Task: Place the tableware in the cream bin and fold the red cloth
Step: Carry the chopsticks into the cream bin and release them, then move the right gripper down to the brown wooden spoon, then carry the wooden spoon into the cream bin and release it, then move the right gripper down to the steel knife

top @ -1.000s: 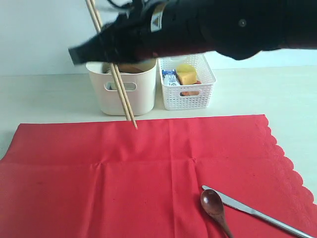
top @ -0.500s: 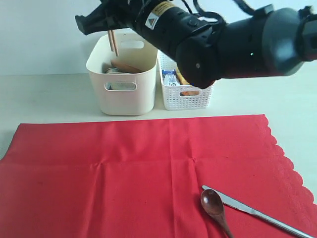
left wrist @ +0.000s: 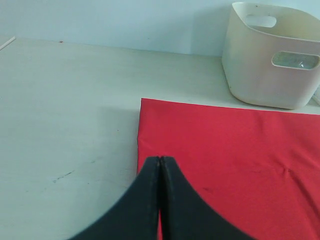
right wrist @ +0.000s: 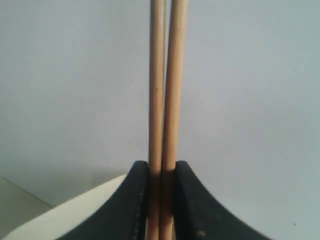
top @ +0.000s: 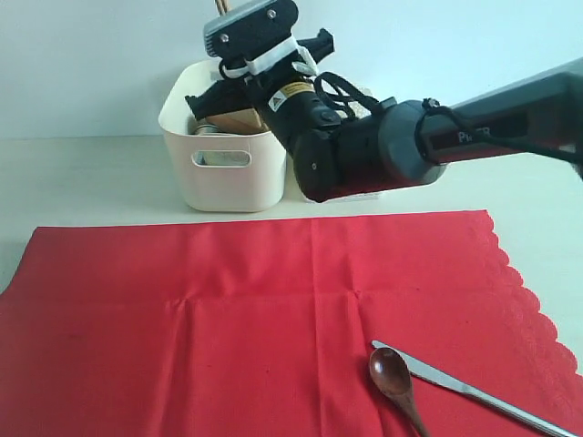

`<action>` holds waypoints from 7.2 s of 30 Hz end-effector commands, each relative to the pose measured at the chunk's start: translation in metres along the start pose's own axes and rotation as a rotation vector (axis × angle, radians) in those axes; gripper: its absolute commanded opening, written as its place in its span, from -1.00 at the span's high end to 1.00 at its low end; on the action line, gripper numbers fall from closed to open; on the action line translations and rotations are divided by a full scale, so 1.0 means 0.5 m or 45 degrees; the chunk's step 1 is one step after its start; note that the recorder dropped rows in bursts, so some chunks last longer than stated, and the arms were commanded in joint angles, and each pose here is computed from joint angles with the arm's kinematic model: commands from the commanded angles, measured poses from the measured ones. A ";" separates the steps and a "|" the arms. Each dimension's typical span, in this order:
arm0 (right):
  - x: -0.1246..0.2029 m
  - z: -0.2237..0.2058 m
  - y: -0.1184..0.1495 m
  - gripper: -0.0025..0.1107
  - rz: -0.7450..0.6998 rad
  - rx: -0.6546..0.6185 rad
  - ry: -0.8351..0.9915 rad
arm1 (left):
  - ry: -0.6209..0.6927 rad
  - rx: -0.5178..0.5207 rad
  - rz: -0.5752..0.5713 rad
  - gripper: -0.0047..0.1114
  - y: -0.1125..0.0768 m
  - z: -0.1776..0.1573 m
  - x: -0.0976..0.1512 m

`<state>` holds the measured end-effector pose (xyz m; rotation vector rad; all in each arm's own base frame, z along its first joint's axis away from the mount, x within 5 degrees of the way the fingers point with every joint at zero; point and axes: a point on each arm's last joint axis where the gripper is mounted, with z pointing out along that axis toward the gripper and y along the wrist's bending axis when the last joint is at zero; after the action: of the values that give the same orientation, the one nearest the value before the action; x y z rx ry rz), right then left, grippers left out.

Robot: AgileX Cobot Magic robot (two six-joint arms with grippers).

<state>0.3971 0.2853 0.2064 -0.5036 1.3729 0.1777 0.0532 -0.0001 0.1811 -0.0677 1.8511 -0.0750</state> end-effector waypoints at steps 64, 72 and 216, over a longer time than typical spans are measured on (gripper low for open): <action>0.028 -0.486 -0.044 -0.12 0.164 -0.580 1.992 | -0.017 0.000 0.001 0.92 0.000 0.000 0.000; 0.087 -0.479 -0.024 -0.11 0.203 -0.568 2.113 | -0.017 0.000 0.001 0.92 0.000 0.000 0.000; -0.166 -0.257 -0.072 -0.01 0.006 -0.613 1.736 | -0.017 0.000 0.001 0.92 0.000 0.000 0.000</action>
<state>0.2934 0.2236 0.2879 -1.1245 2.6257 0.1981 0.0532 -0.0001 0.1811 -0.0677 1.8511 -0.0750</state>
